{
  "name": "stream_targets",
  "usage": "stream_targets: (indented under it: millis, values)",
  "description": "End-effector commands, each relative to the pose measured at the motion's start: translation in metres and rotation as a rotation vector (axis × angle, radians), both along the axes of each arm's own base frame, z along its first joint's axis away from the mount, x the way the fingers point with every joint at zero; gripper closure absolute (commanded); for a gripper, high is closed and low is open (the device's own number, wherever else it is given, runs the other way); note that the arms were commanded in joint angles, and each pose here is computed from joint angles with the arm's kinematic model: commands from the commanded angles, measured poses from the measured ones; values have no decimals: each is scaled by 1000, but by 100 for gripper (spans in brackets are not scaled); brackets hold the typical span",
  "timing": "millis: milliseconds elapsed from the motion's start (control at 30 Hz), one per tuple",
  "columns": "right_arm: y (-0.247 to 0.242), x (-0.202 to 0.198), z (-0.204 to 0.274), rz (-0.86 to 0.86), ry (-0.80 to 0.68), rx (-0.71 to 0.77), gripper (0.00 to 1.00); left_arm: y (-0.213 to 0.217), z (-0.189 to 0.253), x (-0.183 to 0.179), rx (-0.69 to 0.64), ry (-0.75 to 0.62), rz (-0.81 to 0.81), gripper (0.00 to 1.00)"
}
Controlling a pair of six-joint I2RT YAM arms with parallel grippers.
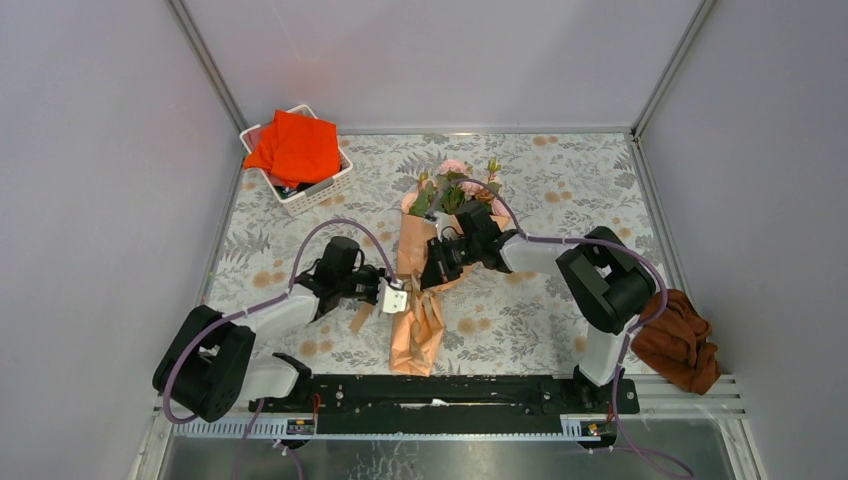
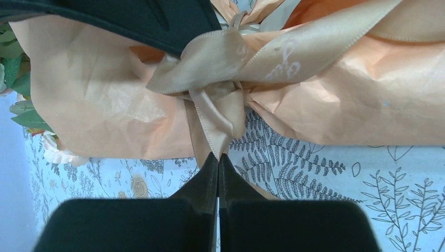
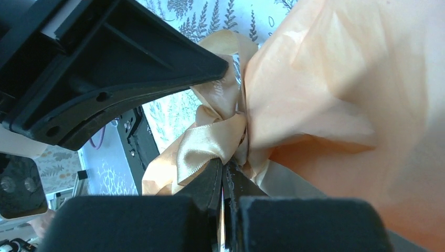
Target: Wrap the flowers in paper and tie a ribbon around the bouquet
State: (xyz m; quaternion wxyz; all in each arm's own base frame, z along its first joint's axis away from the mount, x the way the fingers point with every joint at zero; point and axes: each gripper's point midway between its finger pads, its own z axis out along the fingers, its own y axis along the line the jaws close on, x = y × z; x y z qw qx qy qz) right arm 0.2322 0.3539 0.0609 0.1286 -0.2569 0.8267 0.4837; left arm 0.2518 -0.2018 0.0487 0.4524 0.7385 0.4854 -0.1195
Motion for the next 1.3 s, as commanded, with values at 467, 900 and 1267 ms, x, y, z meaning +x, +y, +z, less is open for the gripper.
stream_targets:
  millis: [467, 900, 1267]
  values:
    - [-69, 1, -9, -114, -62, -261, 100, 38, -15, 1, 116, 31, 122, 100]
    - [-80, -3, -6, -47, -92, -325, 100, 46, -13, 0, 110, 67, 185, 100]
    - [-99, -12, -41, -104, -20, -397, 100, 76, -29, 20, 162, -25, 259, 100]
